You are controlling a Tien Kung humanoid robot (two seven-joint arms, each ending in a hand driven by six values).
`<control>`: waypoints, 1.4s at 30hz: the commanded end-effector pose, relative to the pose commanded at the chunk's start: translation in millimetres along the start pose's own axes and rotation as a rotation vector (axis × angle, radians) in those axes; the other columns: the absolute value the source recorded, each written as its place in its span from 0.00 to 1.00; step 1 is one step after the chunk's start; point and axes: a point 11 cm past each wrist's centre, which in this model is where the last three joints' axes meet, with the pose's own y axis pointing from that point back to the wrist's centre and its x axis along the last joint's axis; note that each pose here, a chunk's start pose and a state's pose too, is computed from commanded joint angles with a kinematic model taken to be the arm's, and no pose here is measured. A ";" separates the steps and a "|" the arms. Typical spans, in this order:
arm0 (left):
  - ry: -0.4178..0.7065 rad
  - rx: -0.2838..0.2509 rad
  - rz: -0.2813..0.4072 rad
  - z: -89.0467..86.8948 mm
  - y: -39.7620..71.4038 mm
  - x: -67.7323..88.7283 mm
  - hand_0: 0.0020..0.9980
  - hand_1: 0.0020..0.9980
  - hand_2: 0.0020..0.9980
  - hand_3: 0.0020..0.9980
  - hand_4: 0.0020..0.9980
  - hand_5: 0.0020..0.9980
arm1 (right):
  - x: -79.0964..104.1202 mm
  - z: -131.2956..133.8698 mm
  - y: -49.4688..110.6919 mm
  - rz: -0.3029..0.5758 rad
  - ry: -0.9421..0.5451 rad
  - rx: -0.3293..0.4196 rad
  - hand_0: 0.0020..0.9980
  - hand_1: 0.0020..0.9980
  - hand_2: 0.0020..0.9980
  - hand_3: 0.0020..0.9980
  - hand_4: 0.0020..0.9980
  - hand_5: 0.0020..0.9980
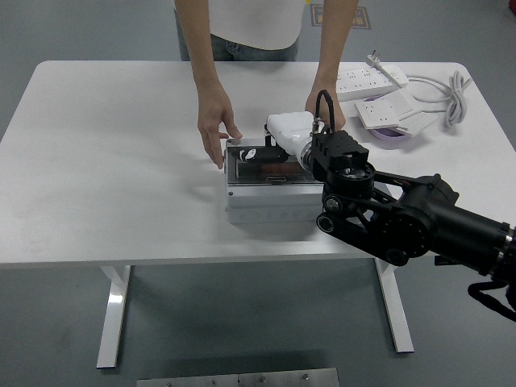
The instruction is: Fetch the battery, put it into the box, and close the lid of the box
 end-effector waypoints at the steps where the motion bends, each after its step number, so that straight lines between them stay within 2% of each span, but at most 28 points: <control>1: 0.000 0.000 0.000 0.0 0.0 -0.2 0.56 0.72 0.65 0.59 0.69 0.18 | 0.7 0.8 -0.1 0.002 -0.002 -0.002 0.19 0.36 0.42 0.42 0.93 1.00; 8: 0.000 0.003 -0.004 -1.5 -0.3 -2.1 0.56 0.72 0.65 0.59 0.69 0.18 | 10.0 13.5 0.6 0.025 -0.038 -0.029 0.19 0.36 0.42 0.42 0.93 1.00; 15: 0.002 0.007 -0.008 -3.8 -0.9 -4.7 0.56 0.72 0.65 0.59 0.69 0.18 | 30.0 40.3 6.5 0.084 -0.111 -0.076 0.19 0.35 0.41 0.41 0.93 1.00; 19: 0.002 0.009 -0.011 -4.6 -1.1 -6.6 0.56 0.72 0.65 0.59 0.68 0.18 | 44.6 58.6 12.6 0.160 -0.160 -0.091 0.19 0.35 0.41 0.41 0.93 1.00; 25: 0.002 0.008 -0.017 -5.3 -1.1 -10.0 0.56 0.72 0.65 0.59 0.68 0.18 | 66.7 87.4 20.1 0.343 -0.228 -0.081 0.19 0.35 0.41 0.41 0.93 1.00; 29: 0.001 0.008 -0.020 -5.6 -1.1 -11.9 0.56 0.72 0.65 0.59 0.68 0.18 | 71.8 114.0 24.3 0.448 -0.355 -0.070 0.19 0.35 0.41 0.41 0.93 1.00; 30: 0.002 0.008 -0.021 -5.7 -1.1 -12.4 0.56 0.72 0.65 0.59 0.68 0.18 | 71.5 121.9 25.6 0.474 -0.399 -0.065 0.20 0.35 0.41 0.41 0.99 1.00; 33: 0.003 0.008 -0.023 -5.7 -1.0 -13.8 0.56 0.72 0.65 0.59 0.68 0.18 | 66.8 143.6 29.9 0.539 -0.534 -0.051 0.20 0.35 0.41 0.41 0.99 1.00; 35: 0.003 0.007 -0.025 -5.3 -0.8 -14.7 0.56 0.72 0.65 0.59 0.68 0.18 | 64.5 154.9 34.9 0.588 -0.623 -0.031 0.20 0.35 0.41 0.41 0.99 1.00; 36: 0.003 0.007 -0.026 -5.0 -0.7 -15.3 0.56 0.72 0.65 0.59 0.68 0.18 | 63.8 159.8 37.7 0.611 -0.662 -0.022 0.23 0.36 0.42 0.42 1.00 1.00; 40: 0.002 0.003 -0.028 -3.5 -0.2 -16.4 0.56 0.72 0.65 0.59 0.68 0.18 | 61.0 179.2 48.7 0.685 -0.821 0.033 0.23 0.36 0.42 0.42 1.00 1.00; 41: 0.002 0.002 -0.028 -3.2 -0.1 -16.5 0.56 0.72 0.65 0.59 0.68 0.18 | 60.3 183.2 50.6 0.695 -0.854 0.046 0.34 0.38 0.45 0.47 0.99 1.00; 42: 0.003 0.001 -0.029 -2.8 0.0 -16.6 0.56 0.72 0.65 0.59 0.68 0.18 | 58.5 188.1 52.6 0.705 -0.892 0.060 0.34 0.38 0.45 0.47 0.99 1.00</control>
